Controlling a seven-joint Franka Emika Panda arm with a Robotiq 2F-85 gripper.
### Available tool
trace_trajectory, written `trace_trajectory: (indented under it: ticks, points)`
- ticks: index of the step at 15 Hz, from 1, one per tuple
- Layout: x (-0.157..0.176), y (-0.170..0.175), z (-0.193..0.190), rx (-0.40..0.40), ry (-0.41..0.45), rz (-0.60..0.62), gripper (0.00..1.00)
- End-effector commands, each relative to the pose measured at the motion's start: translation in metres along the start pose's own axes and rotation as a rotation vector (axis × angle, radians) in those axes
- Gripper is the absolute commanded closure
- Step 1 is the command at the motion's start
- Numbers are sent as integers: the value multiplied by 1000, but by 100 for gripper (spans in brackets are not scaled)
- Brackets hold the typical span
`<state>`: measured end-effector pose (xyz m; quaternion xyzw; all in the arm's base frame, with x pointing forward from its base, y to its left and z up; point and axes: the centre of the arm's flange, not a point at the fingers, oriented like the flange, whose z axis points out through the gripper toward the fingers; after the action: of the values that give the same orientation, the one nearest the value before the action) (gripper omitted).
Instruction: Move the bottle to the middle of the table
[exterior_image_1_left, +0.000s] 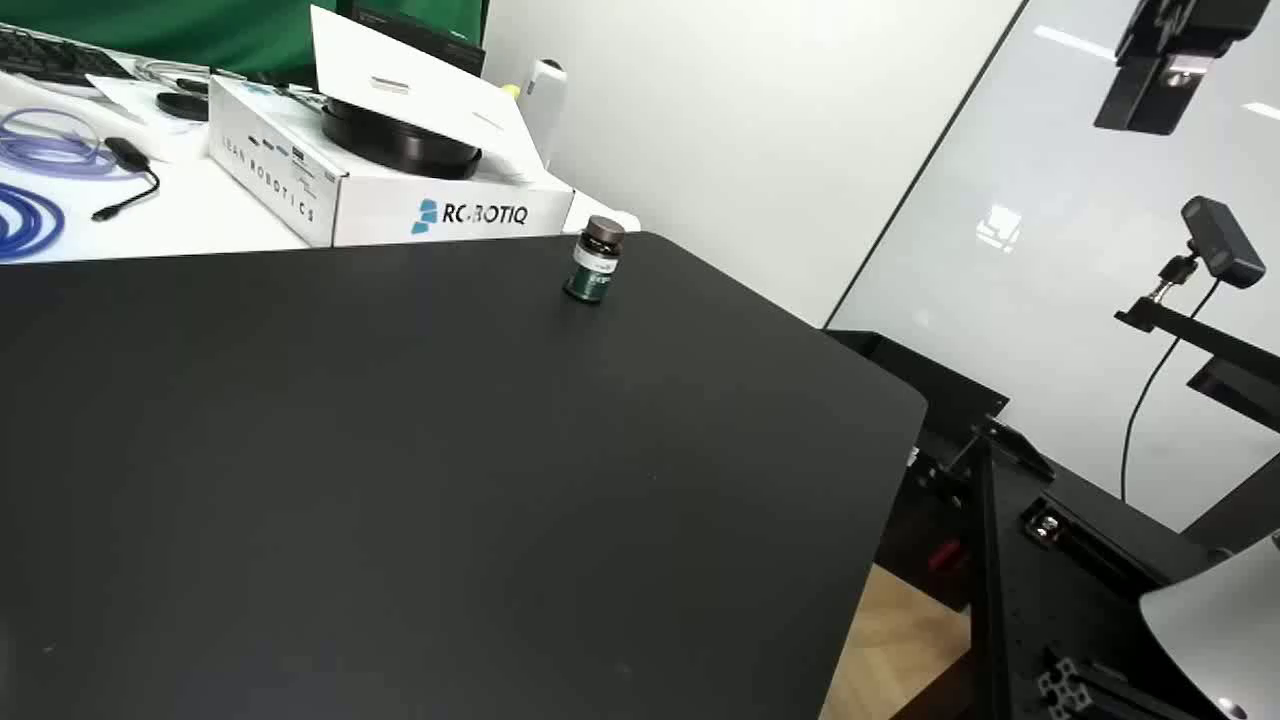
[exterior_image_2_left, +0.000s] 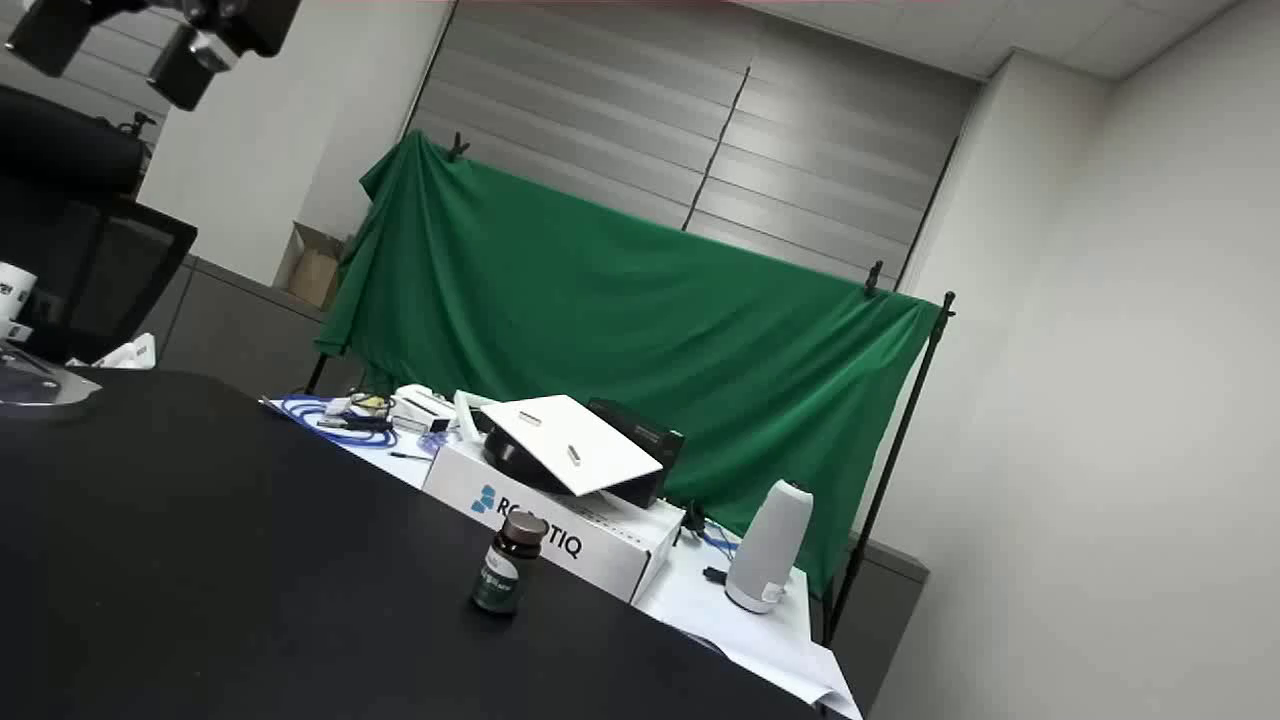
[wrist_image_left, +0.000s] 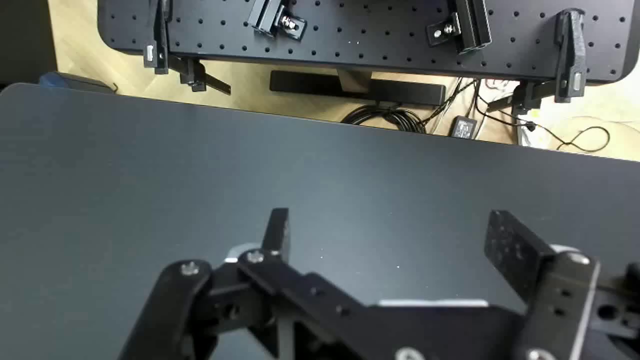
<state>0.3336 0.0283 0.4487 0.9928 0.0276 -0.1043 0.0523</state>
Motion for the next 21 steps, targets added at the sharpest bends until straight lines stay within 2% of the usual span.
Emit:
trace_trajectory:
  ticks: [1,11,15,18,21]
  points:
    - [0,0,0,0,0,0,0]
    - [6,5,-1,-1,10,14,0]
    - [53,52,-15,0,81,23,0]
    - [98,99,-28,23,139,27,0]
    - [142,146,-41,31,206,80,0]
